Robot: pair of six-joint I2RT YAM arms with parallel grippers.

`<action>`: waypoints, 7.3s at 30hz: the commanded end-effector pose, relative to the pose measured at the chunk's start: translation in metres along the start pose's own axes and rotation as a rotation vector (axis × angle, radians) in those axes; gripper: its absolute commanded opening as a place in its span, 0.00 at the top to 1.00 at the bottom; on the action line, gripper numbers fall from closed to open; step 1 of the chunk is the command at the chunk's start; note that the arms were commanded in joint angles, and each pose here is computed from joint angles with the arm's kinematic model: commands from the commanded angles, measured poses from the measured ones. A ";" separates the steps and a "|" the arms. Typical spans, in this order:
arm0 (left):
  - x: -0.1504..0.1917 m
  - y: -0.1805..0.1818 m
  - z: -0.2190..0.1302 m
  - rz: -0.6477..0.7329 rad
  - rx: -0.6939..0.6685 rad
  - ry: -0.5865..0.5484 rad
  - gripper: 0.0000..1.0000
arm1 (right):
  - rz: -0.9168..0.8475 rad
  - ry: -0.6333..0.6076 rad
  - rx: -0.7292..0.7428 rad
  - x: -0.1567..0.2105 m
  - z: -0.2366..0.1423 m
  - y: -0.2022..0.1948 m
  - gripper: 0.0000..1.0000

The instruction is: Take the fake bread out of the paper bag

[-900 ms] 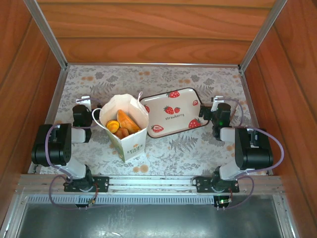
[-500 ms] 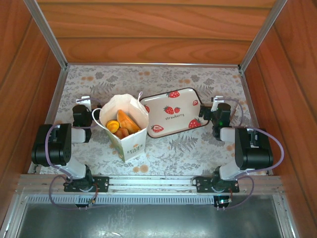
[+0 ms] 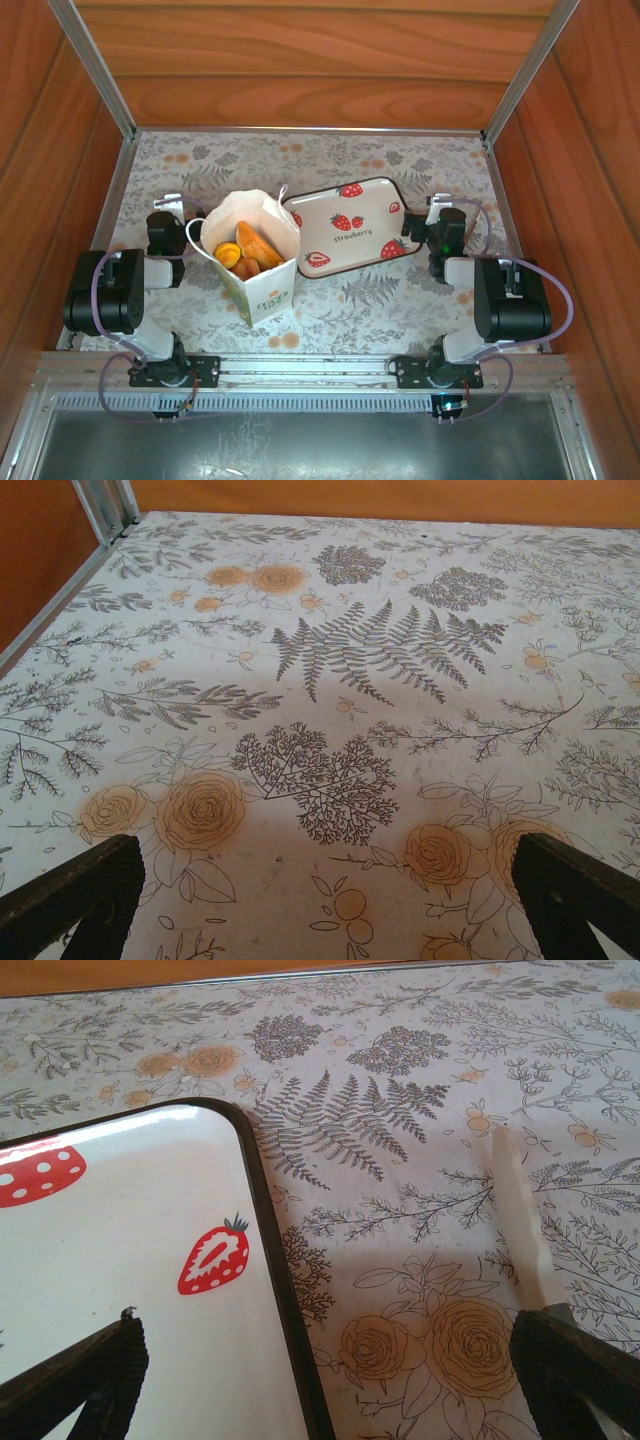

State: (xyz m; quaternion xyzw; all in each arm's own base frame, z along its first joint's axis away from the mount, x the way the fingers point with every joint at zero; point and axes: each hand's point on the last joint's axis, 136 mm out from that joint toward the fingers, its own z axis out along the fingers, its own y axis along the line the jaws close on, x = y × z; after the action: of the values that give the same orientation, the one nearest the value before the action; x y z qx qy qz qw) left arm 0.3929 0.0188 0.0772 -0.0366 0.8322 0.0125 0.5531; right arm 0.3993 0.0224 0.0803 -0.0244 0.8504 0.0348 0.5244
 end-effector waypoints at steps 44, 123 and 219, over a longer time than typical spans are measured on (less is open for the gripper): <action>-0.161 0.034 -0.241 -0.648 -0.159 -0.091 0.00 | 0.128 0.003 0.199 -0.044 -0.038 -0.033 0.00; -0.111 -0.079 -0.204 -0.285 -0.078 0.593 1.00 | 0.205 -0.145 0.307 -0.060 -0.075 -0.051 0.00; -0.249 -0.137 0.029 0.305 0.151 0.360 1.00 | 0.575 0.916 0.259 0.068 -0.025 -0.101 0.00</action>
State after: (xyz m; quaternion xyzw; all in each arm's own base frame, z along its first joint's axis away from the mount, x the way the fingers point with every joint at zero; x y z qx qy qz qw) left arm 0.5227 -0.0981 0.2872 0.1292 0.9194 0.0256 0.3706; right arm 0.3469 -0.0874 0.0255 0.2819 0.9552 0.0475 0.0769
